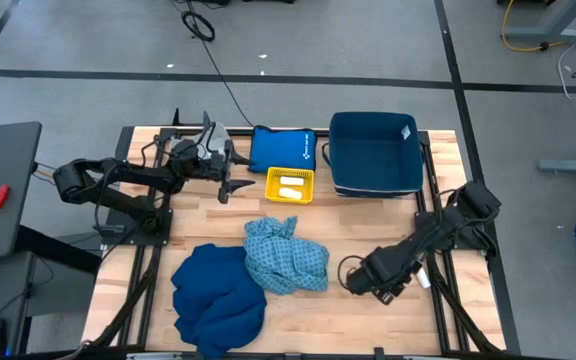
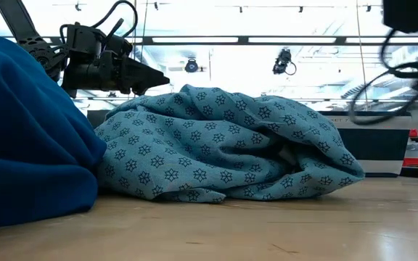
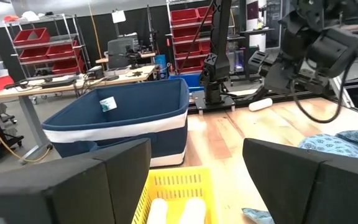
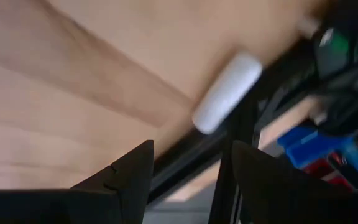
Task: Pick & place medical supplies in basket/bin
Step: Put the white rolled gauze into the yellow bin
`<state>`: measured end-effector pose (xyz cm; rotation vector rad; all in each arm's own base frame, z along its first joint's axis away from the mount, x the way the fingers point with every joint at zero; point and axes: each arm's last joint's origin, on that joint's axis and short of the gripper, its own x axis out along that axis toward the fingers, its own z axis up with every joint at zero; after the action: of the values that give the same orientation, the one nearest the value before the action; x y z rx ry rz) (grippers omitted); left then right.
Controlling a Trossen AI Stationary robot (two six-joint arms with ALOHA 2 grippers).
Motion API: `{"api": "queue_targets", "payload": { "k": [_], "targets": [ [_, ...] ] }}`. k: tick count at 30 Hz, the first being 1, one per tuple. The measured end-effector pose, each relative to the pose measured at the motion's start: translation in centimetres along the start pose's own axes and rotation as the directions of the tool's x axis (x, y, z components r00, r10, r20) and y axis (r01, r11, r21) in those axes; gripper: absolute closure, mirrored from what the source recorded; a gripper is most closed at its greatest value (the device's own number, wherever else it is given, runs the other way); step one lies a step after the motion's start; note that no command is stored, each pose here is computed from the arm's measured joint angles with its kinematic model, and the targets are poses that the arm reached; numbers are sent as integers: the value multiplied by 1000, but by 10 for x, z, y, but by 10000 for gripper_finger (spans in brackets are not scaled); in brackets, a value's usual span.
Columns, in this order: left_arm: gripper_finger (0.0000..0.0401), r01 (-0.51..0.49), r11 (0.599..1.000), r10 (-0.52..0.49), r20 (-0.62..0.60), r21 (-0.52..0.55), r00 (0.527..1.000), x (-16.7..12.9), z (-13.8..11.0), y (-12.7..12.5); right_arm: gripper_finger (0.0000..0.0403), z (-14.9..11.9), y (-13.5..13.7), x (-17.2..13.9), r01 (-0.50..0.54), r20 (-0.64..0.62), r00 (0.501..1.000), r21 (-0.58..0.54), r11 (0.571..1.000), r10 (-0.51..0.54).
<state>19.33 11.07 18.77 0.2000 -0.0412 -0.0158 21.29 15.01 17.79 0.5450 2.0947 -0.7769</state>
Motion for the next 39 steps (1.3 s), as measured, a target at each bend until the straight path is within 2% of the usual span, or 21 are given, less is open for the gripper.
{"api": "queue_targets", "payload": {
  "k": [8, 18, 24, 34, 39],
  "targets": [
    [143, 0, 1000, 0, 0, 0, 1000, 0, 0, 0, 179, -11, 1, 19, 19, -66, 998, 21, 1000, -18],
    [142, 19, 1000, -19, 3, -7, 1000, 0, 0, -1, 179, -7, -6, 47, 64, -104, 993, 35, 997, -60],
    [142, 27, 1000, -27, 4, -13, 1000, 0, 0, -1, 179, 2, -5, 64, 3, -91, 996, -8, 1000, -4],
    [143, 26, 1000, -26, 4, -16, 1000, 0, 0, -1, 180, 9, -19, 87, 48, -129, 991, 11, 999, -46],
    [142, 26, 999, -26, 4, -20, 1000, 0, 0, -1, 209, 13, -17, 93, -9, -132, 991, -21, 1000, 6]
  ]
}}
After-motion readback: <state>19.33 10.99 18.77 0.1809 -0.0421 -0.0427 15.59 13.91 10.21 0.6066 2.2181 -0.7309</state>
